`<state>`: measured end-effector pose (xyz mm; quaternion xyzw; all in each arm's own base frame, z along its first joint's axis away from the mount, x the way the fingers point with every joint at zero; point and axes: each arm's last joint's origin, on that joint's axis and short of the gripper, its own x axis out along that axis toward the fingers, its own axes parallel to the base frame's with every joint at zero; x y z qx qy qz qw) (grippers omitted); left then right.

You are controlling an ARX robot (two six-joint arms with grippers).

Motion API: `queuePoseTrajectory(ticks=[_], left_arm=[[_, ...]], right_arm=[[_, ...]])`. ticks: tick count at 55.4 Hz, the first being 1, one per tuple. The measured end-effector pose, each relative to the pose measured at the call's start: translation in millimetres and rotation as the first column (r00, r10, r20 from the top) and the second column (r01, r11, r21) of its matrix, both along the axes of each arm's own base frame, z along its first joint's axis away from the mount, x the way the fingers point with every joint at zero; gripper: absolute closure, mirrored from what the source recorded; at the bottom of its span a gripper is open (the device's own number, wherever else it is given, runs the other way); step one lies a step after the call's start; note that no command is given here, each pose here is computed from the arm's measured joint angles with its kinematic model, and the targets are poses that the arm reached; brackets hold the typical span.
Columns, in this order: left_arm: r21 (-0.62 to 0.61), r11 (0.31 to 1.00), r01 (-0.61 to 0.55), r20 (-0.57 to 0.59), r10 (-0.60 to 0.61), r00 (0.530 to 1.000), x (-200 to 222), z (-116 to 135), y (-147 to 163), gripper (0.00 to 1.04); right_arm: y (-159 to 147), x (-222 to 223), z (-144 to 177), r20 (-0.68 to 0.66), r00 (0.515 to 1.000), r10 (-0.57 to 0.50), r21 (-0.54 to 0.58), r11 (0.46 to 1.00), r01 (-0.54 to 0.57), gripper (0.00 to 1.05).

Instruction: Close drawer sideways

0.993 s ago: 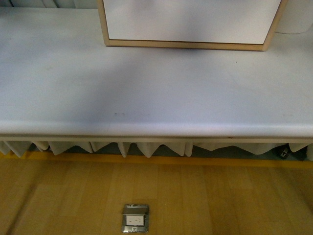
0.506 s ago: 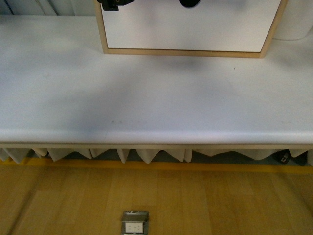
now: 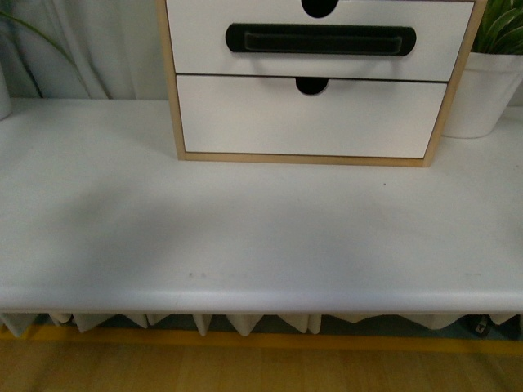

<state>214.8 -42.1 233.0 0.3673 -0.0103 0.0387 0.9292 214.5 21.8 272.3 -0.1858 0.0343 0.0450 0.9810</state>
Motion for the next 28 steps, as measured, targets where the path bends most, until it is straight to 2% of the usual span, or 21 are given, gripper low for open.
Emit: queuePoseTrajectory(ticks=[5,10,17,20,22,25,28], left_arm=[[-0.222,0.964,-0.146,-0.109,0.124,0.986,-36,-15,25,0.06],[-0.416,0.873,-0.254,-0.169,0.200,0.965,-66,-22,43,0.06],[-0.502,0.830,-0.241,-0.148,0.192,0.970,-70,-20,43,0.06],[-0.577,0.810,-0.110,-0.086,0.073,0.994,-70,-23,44,0.15],[-0.612,0.790,-0.040,-0.046,0.014,0.999,-71,-25,43,0.20],[-0.645,0.763,0.049,-0.004,-0.068,0.998,-75,-28,42,0.33],[-0.661,0.747,0.069,0.009,-0.085,0.996,-79,-32,41,0.45]], right_arm=[[-1,-42,-23,-0.001,0.997,-0.081,0.063,0.995,0.081,0.09],[-3,-71,-39,0.031,0.992,-0.126,0.147,0.982,0.120,0.09],[-3,-77,-35,0.064,0.990,-0.129,0.187,0.976,0.115,0.09],[-3,-76,-36,0.057,0.990,-0.126,0.200,0.973,0.112,0.10],[-4,-77,-37,0.058,0.992,-0.108,0.224,0.970,0.092,0.15],[-5,-79,-43,0.057,0.995,-0.086,0.289,0.955,0.066,0.27],[-8,-83,-52,0.053,0.995,-0.090,0.327,0.943,0.068,0.41]])
